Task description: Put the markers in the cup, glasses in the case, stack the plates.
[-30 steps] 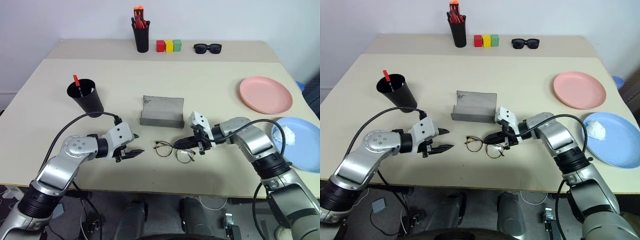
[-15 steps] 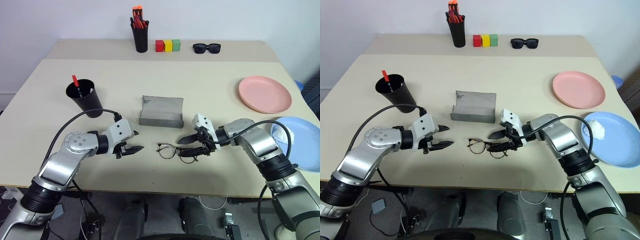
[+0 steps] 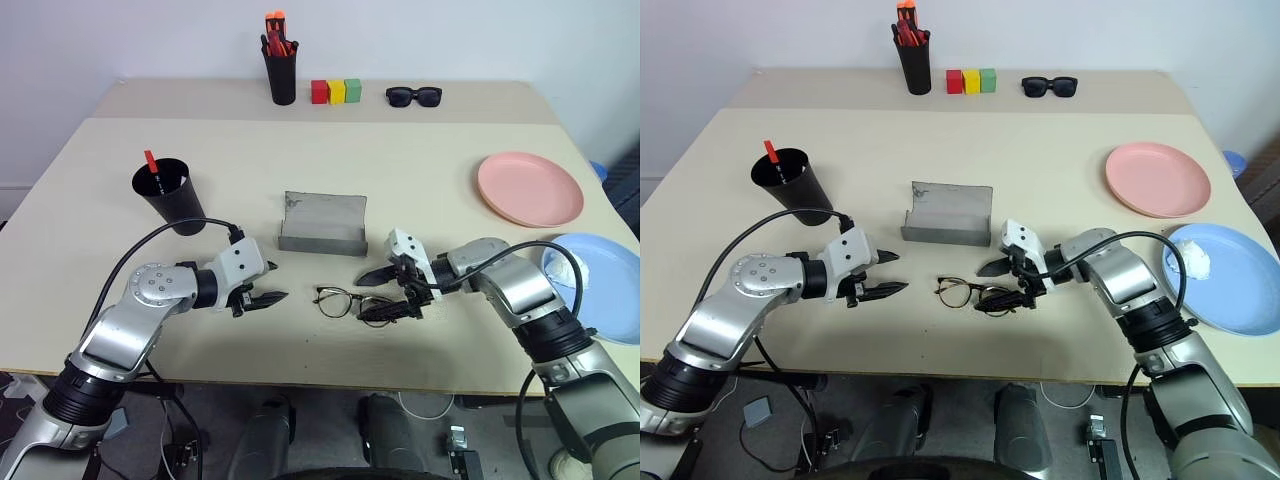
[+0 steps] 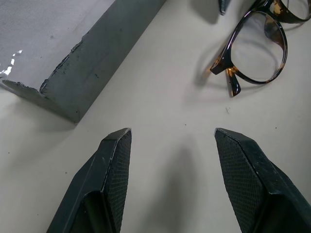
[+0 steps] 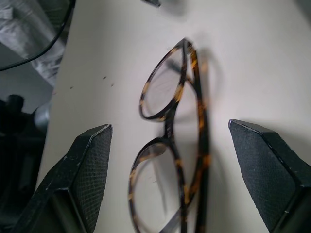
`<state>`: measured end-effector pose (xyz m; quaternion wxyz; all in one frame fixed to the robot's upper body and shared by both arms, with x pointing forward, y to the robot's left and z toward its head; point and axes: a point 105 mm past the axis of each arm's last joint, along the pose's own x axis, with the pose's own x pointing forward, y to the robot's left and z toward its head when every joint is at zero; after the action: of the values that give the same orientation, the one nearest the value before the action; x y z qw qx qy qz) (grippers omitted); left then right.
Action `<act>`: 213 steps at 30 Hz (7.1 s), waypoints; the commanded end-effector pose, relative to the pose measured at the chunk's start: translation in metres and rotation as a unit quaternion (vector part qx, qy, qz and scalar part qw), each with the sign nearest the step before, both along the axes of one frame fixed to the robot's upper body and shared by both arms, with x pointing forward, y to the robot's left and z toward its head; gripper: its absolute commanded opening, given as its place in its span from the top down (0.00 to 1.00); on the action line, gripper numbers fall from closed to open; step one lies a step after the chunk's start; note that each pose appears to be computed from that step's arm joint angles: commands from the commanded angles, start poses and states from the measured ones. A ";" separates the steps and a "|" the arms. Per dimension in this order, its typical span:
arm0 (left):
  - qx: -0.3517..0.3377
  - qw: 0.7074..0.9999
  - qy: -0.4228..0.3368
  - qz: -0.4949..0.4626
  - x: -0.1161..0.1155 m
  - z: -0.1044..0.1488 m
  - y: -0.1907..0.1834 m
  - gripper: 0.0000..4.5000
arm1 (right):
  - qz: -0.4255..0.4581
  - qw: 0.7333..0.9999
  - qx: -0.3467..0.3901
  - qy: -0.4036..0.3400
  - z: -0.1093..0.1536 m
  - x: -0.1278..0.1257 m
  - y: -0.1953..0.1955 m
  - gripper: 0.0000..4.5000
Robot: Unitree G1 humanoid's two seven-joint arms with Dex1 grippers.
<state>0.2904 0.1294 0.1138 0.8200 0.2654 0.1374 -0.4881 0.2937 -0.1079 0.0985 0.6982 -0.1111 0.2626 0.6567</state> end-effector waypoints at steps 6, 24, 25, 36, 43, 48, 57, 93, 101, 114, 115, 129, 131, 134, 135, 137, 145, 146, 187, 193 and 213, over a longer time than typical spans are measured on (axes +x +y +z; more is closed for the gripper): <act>-0.001 1.000 -0.018 0.000 -0.002 0.006 -0.002 0.38 | 0.024 1.000 -0.007 -0.009 0.005 -0.004 0.003 0.26; -0.004 1.000 -0.019 0.011 0.001 0.006 -0.001 0.38 | 0.022 0.999 0.029 -0.032 0.020 -0.001 0.003 0.99; -0.005 1.000 -0.019 0.011 0.001 0.006 -0.001 0.38 | 0.022 0.998 0.053 -0.037 0.029 0.001 0.004 0.99; -0.020 0.999 -0.024 0.026 0.003 0.006 -0.001 0.38 | -0.014 0.957 0.225 -0.183 0.117 0.040 0.012 0.99; -0.047 0.996 -0.066 0.029 -0.005 0.010 -0.002 0.38 | -0.062 0.928 0.232 -0.286 0.123 0.081 0.032 0.99; -0.046 0.996 -0.071 0.041 -0.004 0.013 0.000 0.38 | -0.067 0.923 0.232 -0.301 0.114 0.092 0.043 0.99; -0.031 0.995 -0.073 0.064 -0.005 0.015 0.010 0.38 | -0.029 0.937 0.200 -0.284 0.082 0.090 0.057 0.99; -0.057 0.991 -0.085 0.085 -0.001 0.026 0.010 0.38 | -0.034 0.944 0.173 -0.278 0.078 0.090 0.038 0.01; -0.091 0.989 -0.079 0.083 0.003 0.045 0.016 0.38 | -0.124 0.942 0.153 -0.273 0.080 0.045 -0.049 0.01; -0.126 0.985 -0.075 0.093 0.041 0.101 0.040 1.00 | -0.276 0.922 0.071 -0.260 0.048 -0.018 -0.112 0.00; -0.116 0.983 -0.094 0.108 0.056 0.108 0.041 1.00 | -0.279 0.922 0.064 -0.262 0.046 -0.021 -0.111 0.00; 0.069 0.985 -0.119 0.104 0.165 0.117 -0.004 1.00 | -0.315 0.909 0.068 -0.264 0.039 -0.042 -0.100 0.00; 0.089 0.985 -0.112 0.099 0.169 0.108 -0.011 1.00 | -0.320 0.906 0.067 -0.270 0.040 -0.041 -0.101 0.00; 0.107 0.984 -0.111 0.091 0.172 0.100 -0.021 1.00 | -0.319 0.905 0.066 -0.275 0.041 -0.040 -0.098 0.00; 0.107 0.984 -0.110 0.088 0.172 0.099 -0.024 1.00 | -0.318 0.905 0.067 -0.276 0.043 -0.039 -0.096 0.00; 0.116 0.984 -0.110 0.080 0.172 0.094 -0.031 1.00 | -0.315 0.904 0.070 -0.281 0.046 -0.037 -0.091 0.00; 0.124 0.988 -0.095 0.021 0.164 0.082 -0.052 1.00 | -0.314 0.902 0.075 -0.288 0.051 -0.033 -0.085 0.00; 0.122 0.989 -0.088 0.008 0.161 0.082 -0.054 1.00 | -0.314 0.901 0.075 -0.289 0.051 -0.032 -0.085 0.00; -0.189 0.953 -0.130 -0.195 0.062 0.137 -0.145 1.00 | -0.627 0.711 -0.089 -0.307 0.033 -0.029 -0.237 0.00; -0.181 0.942 -0.049 -0.278 0.037 0.102 -0.164 0.81 | -0.642 0.708 -0.102 -0.275 0.025 -0.044 -0.240 0.00; -0.120 0.931 -0.017 -0.345 0.027 0.083 -0.156 0.01 | -0.669 0.694 -0.107 -0.243 0.027 -0.064 -0.233 0.00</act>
<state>0.3162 -0.0245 0.1840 0.6293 0.1903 -0.0117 -0.7534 0.2310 -0.3381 0.1092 0.9731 -0.1239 0.1865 -0.0537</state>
